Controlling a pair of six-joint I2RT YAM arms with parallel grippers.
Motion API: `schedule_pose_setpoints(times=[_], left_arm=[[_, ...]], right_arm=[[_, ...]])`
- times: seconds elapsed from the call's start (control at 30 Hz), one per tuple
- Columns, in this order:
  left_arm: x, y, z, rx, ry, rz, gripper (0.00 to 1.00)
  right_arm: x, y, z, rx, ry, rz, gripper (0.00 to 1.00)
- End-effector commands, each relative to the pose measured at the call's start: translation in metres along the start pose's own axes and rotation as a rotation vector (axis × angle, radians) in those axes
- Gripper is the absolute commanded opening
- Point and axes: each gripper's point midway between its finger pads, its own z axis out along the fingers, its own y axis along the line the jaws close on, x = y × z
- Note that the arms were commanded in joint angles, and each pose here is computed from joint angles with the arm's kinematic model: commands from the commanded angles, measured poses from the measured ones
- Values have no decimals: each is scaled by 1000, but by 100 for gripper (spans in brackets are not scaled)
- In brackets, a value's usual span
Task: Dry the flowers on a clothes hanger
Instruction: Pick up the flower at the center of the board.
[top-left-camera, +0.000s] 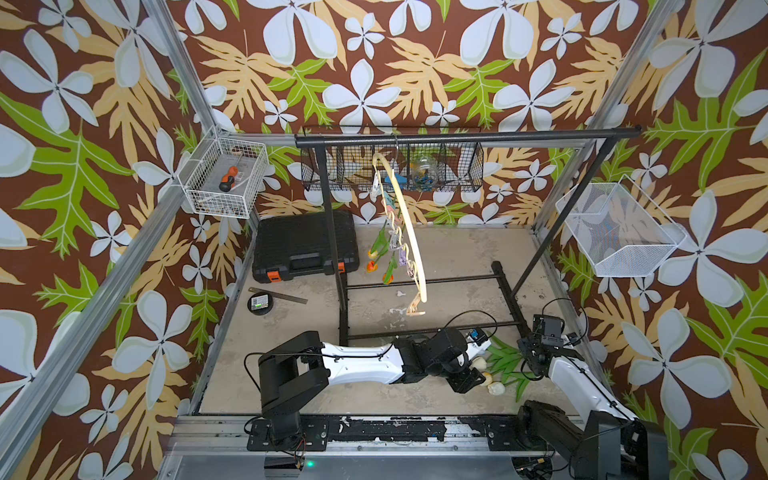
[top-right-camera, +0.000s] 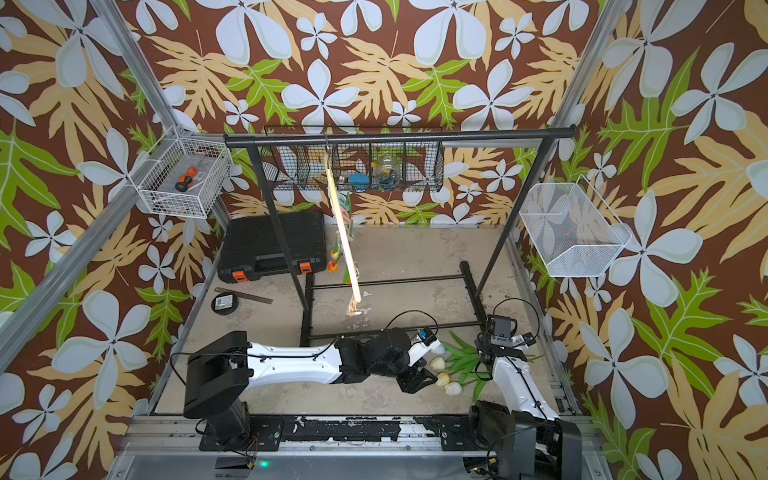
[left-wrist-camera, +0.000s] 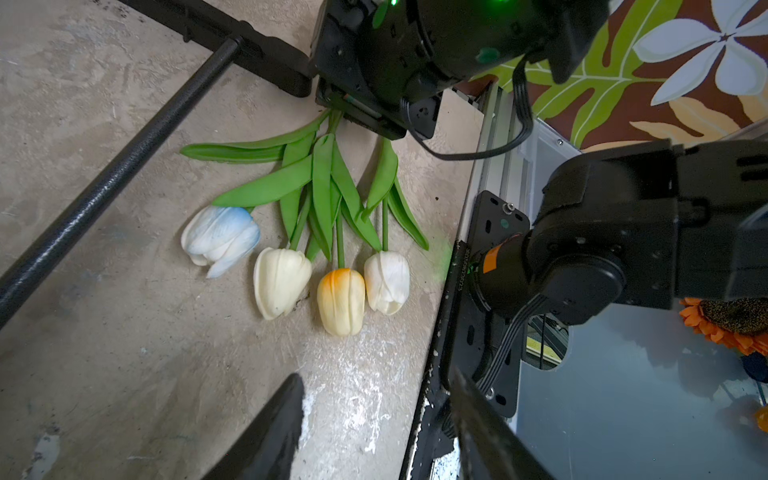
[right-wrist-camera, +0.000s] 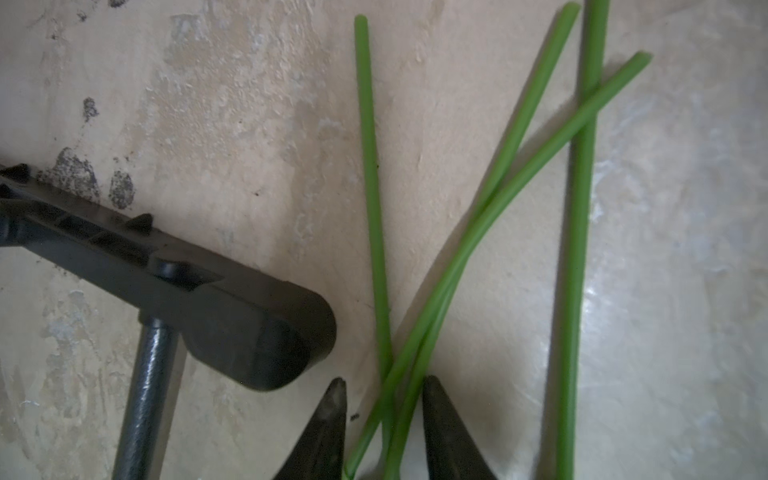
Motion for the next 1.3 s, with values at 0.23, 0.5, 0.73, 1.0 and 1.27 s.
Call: schedule_pose_setpoints(times=[0.23, 0.5, 0.73, 1.0, 1.27], left_arm=[[-3, 3, 1, 5, -14, 11, 59], [-2, 6, 2, 2, -10, 8, 59], [-6, 7, 1, 2, -18, 8, 59], [-19, 4, -10, 21, -59, 5, 59], [-37, 3, -29, 28, -124, 2, 58]], right_arm=[[0, 3, 8, -24, -19, 8, 18], [-5, 20, 5, -76, -11, -42, 0], [-15, 46, -20, -197, -22, -73, 0], [-40, 84, -72, -418, -131, -139, 0], [-58, 130, -150, -730, -256, -275, 0]])
